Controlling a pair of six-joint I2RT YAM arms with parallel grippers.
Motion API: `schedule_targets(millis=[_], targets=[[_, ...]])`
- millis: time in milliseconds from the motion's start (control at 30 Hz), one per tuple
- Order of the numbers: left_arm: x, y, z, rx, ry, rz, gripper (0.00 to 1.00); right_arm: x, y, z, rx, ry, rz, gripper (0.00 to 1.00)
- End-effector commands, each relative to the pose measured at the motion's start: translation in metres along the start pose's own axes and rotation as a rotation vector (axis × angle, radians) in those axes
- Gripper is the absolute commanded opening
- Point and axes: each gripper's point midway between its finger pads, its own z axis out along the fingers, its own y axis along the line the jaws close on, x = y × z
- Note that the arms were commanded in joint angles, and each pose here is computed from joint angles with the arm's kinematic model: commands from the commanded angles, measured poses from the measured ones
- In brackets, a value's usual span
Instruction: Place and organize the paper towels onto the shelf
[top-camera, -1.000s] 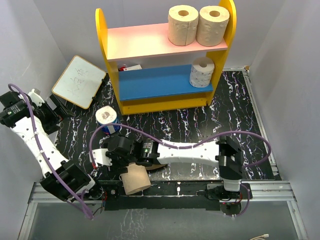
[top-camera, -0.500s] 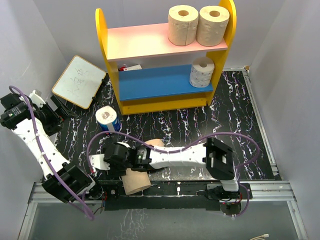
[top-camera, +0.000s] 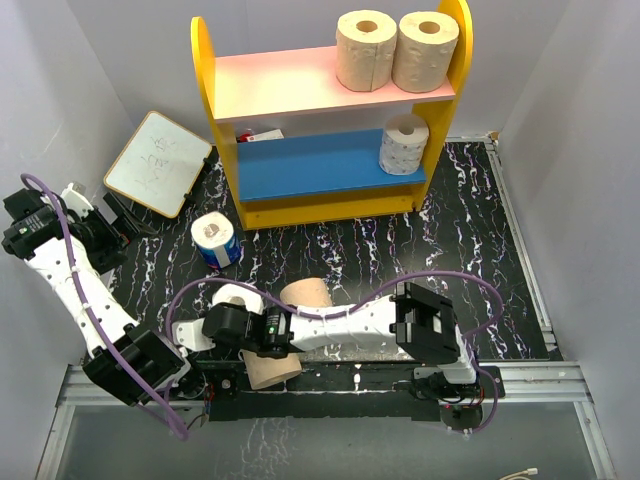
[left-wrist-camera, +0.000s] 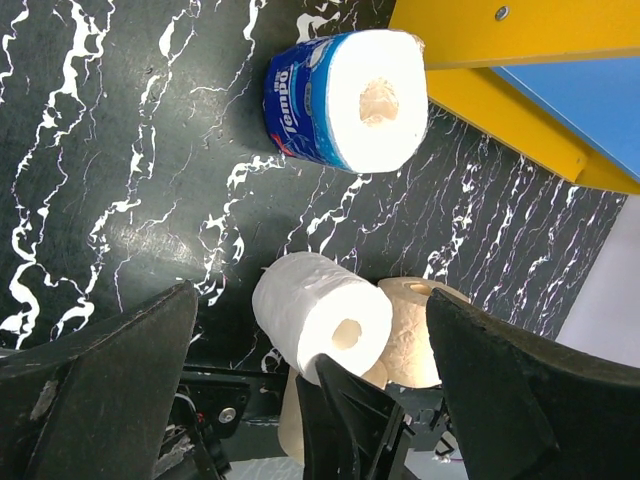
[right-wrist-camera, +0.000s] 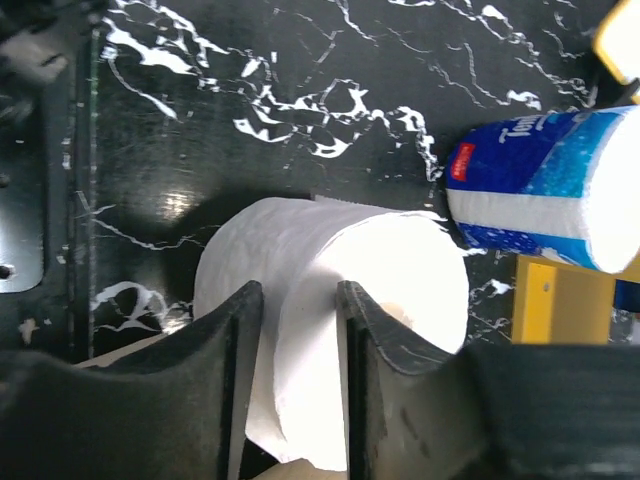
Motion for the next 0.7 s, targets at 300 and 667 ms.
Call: schedule_targets(millis=[300,667], targets=[[0.004,-0.010,-0.005,0.040,-0.008,-0.001,0.98,0.009,-0.047,-0.027,0.187,0.063,-0.139,0.00],[0.010,-0.021,-0.008,0.099,-0.016,0.015,0.96,0.033,-0.208,-0.141,0.289,0.065,-0.066,0.00]])
